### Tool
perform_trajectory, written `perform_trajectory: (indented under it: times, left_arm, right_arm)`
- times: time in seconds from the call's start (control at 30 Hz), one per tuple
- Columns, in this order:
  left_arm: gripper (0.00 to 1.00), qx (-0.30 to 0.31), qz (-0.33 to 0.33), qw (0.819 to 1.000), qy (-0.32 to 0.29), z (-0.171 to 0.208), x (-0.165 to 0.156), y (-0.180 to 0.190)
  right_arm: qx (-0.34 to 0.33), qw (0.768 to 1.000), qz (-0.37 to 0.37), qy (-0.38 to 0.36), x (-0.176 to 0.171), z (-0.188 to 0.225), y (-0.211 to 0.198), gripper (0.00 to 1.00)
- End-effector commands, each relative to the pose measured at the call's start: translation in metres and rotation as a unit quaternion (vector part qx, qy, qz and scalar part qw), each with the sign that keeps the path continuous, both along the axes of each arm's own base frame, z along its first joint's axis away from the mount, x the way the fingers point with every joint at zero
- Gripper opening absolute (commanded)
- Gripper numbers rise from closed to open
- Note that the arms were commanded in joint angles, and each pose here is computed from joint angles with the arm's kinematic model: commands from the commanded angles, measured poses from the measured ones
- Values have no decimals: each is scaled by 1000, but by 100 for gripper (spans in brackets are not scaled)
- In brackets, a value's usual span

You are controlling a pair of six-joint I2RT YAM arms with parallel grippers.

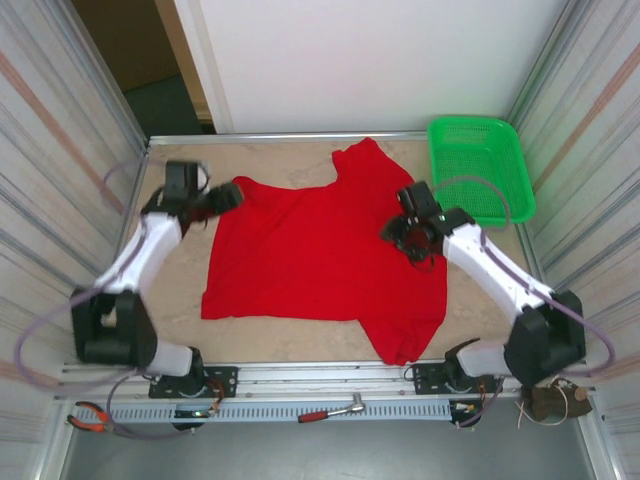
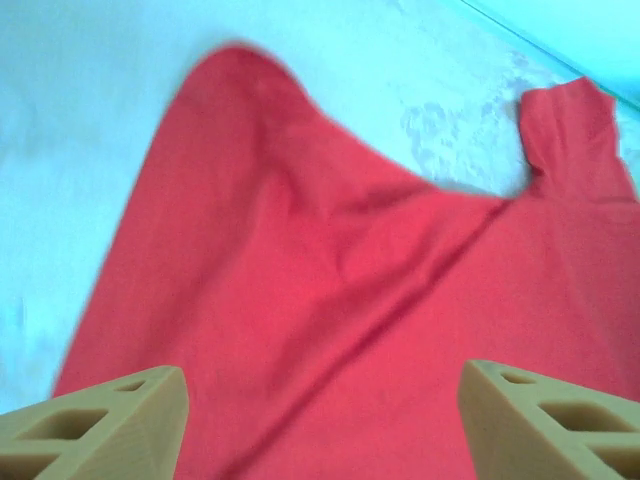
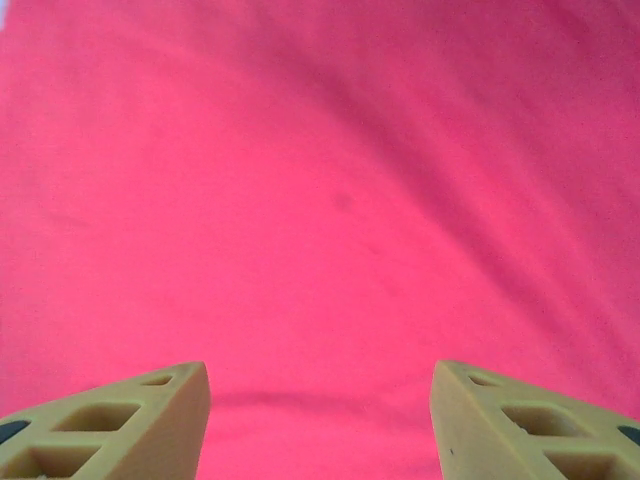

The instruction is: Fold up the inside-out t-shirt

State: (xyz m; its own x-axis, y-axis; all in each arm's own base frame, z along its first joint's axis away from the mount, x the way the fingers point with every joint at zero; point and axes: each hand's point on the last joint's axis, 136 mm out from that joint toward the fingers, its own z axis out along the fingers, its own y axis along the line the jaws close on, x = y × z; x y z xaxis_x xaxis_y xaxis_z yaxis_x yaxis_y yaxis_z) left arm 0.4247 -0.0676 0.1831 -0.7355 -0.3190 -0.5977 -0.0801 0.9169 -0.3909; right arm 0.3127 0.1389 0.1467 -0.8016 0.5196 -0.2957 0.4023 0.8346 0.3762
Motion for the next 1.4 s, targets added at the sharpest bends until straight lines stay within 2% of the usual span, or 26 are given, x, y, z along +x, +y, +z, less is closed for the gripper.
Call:
perform_trajectory:
  times: [0.0, 0.13, 0.3, 0.43, 0.6, 0.67, 1.0, 1.13, 1.17, 1.23, 1.3, 1.37]
  left_arm:
    - [69, 117, -82, 989, 37, -23, 37, 3]
    - [68, 230, -119, 964, 50, -37, 95, 6]
    - [68, 297, -137, 943, 64, -61, 141, 9]
    - [69, 335, -166, 925, 61, -75, 163, 1]
    - [69, 381, -206, 899, 65, -95, 172, -9]
    - [69, 384, -216, 895, 66, -100, 172, -13]
    - [70, 375, -236, 891, 96, -134, 167, -16]
    - [67, 361, -228, 898, 106, -141, 167, -9]
    - [66, 354, -225, 901, 111, -144, 166, -6]
    - [56, 343, -222, 906, 115, -146, 166, -3]
    - [39, 331, -222, 909, 119, -149, 165, -1]
    - [15, 324, -219, 912, 122, -149, 164, 1]
  right_arm:
    - [-23, 997, 69, 20, 27, -16, 10, 58]
    - [-14, 996, 80, 27, 71, -31, 26, 57]
    - [-20, 996, 75, 46, 106, -58, 28, 56]
    - [-25, 995, 60, 71, 115, -80, 17, 55]
    - [-27, 994, 56, 85, 116, -93, 13, 55]
    - [-30, 994, 55, 88, 116, -96, 12, 55]
    - [-41, 992, 36, 116, 108, -116, 2, 54]
    - [-46, 991, 26, 124, 103, -119, -2, 54]
    - [-46, 991, 23, 126, 102, -120, -2, 54]
    - [-50, 990, 20, 129, 100, -121, -5, 54]
    - [-56, 989, 15, 134, 98, -123, -8, 54]
    - [-63, 988, 7, 140, 95, -125, -12, 54]
